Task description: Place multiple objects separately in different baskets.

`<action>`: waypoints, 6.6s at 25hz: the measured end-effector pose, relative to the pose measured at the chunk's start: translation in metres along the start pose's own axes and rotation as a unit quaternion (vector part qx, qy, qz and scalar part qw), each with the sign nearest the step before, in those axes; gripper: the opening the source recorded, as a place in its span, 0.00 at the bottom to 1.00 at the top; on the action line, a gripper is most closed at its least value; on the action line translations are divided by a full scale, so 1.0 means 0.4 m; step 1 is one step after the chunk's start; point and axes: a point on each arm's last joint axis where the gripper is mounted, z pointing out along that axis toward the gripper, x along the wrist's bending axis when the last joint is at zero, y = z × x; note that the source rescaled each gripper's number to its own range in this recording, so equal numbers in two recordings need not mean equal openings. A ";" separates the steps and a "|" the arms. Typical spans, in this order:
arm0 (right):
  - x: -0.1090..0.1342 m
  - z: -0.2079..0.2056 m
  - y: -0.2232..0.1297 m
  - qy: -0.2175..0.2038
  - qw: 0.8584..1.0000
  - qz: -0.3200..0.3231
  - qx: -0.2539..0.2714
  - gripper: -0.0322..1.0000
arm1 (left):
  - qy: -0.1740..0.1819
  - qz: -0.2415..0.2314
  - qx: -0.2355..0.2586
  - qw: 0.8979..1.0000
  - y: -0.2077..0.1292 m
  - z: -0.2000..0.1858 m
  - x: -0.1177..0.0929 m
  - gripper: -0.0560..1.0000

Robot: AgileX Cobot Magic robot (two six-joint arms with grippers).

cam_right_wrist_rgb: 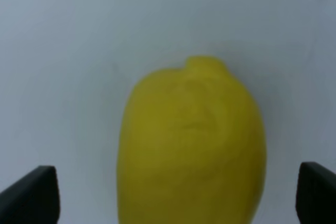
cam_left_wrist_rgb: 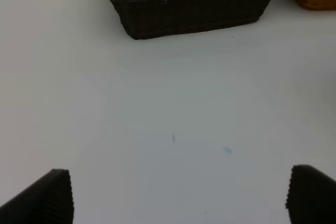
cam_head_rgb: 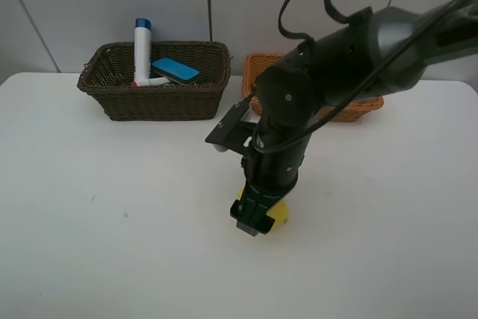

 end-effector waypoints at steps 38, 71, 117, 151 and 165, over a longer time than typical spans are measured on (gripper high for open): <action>-0.006 0.073 0.018 -0.011 1.000 -0.011 -0.001 0.04 | 0.000 0.000 0.000 1.000 0.000 0.000 0.000 1.00; -0.616 0.004 -0.038 -0.158 0.814 0.377 -0.412 0.85 | 0.000 0.000 0.000 1.000 0.000 0.000 0.000 1.00; 0.085 -0.440 -0.758 -0.233 0.716 0.584 -0.302 1.00 | 0.000 0.000 0.000 1.000 0.000 0.000 0.000 1.00; 0.235 -0.435 -0.798 -0.255 0.709 0.521 -0.401 1.00 | 0.000 0.000 0.000 1.000 0.000 0.000 0.000 1.00; 0.235 -0.435 -0.798 -0.255 0.709 0.521 -0.401 1.00 | 0.000 0.000 0.000 1.000 0.000 0.000 0.000 1.00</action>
